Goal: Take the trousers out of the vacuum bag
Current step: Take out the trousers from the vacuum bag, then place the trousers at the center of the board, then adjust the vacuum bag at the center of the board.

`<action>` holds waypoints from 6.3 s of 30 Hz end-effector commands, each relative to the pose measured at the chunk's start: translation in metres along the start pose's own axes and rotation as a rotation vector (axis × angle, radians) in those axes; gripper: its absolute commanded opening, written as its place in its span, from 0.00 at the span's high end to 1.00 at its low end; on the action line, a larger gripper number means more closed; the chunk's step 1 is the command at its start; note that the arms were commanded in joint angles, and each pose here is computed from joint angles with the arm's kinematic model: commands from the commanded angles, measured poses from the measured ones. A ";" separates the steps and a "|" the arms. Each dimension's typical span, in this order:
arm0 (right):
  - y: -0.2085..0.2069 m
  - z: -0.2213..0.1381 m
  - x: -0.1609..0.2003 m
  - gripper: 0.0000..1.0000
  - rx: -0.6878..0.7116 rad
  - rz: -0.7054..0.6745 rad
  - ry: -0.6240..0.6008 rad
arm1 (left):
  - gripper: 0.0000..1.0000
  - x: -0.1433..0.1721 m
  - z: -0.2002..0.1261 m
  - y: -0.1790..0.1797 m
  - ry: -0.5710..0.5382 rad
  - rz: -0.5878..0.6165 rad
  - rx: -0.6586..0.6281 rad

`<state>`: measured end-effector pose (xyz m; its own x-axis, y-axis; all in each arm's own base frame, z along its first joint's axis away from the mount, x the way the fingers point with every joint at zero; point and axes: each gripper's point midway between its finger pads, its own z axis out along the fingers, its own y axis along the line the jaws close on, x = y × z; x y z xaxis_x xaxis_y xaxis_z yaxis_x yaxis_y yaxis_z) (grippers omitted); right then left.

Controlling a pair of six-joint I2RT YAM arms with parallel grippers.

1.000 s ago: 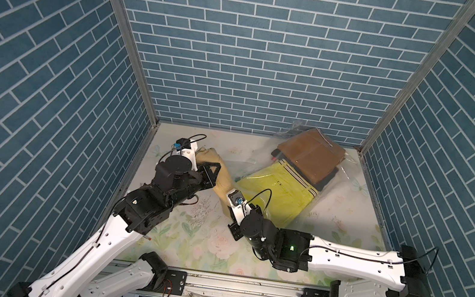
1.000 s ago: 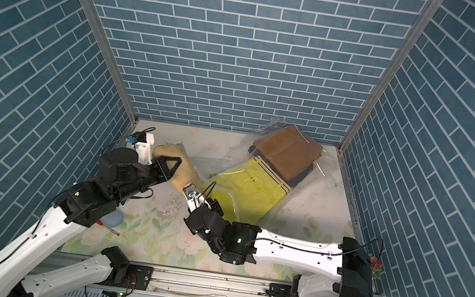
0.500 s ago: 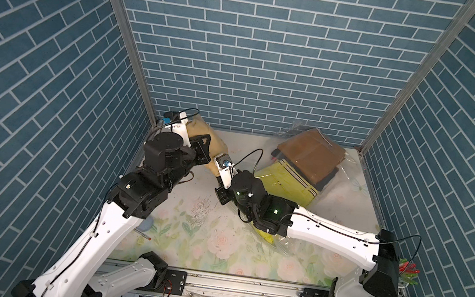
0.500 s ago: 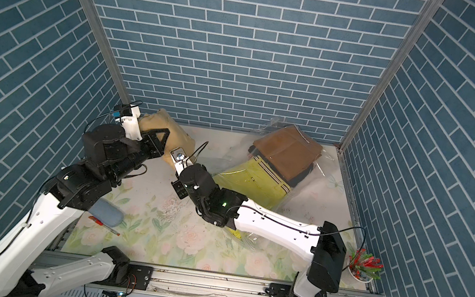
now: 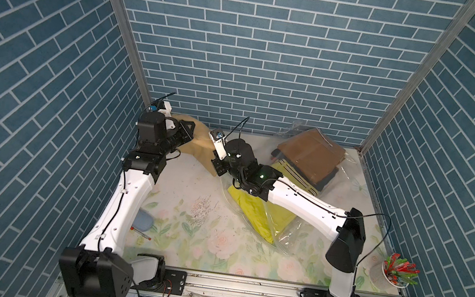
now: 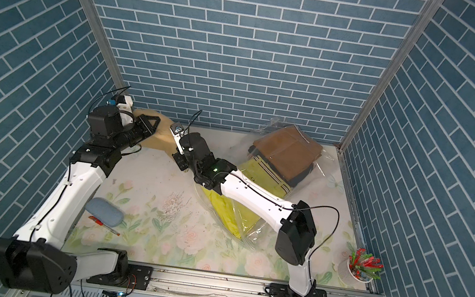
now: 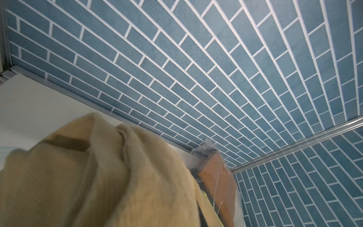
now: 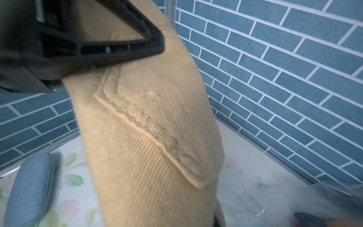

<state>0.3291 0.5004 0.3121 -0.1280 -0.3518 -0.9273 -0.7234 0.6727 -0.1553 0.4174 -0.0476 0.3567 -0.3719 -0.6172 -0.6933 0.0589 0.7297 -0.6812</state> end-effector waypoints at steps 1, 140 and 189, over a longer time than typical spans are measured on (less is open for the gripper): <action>-0.012 0.009 -0.032 1.00 0.019 -0.022 -0.068 | 1.00 -0.031 0.006 -0.029 -0.073 0.028 0.168; 0.138 -0.009 0.316 0.20 -0.143 0.206 0.569 | 0.29 0.240 -0.027 0.233 0.380 -0.047 -0.673; 0.019 -0.123 0.143 0.17 -0.152 0.231 0.164 | 0.01 0.185 0.088 0.009 0.315 0.222 -0.063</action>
<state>0.1944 0.4068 0.2187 -0.3975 -0.2859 -0.8719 -0.8043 0.5660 0.1811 0.4232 -0.1575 0.2143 -0.5977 -0.3835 -0.7040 0.0688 0.8504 -0.5217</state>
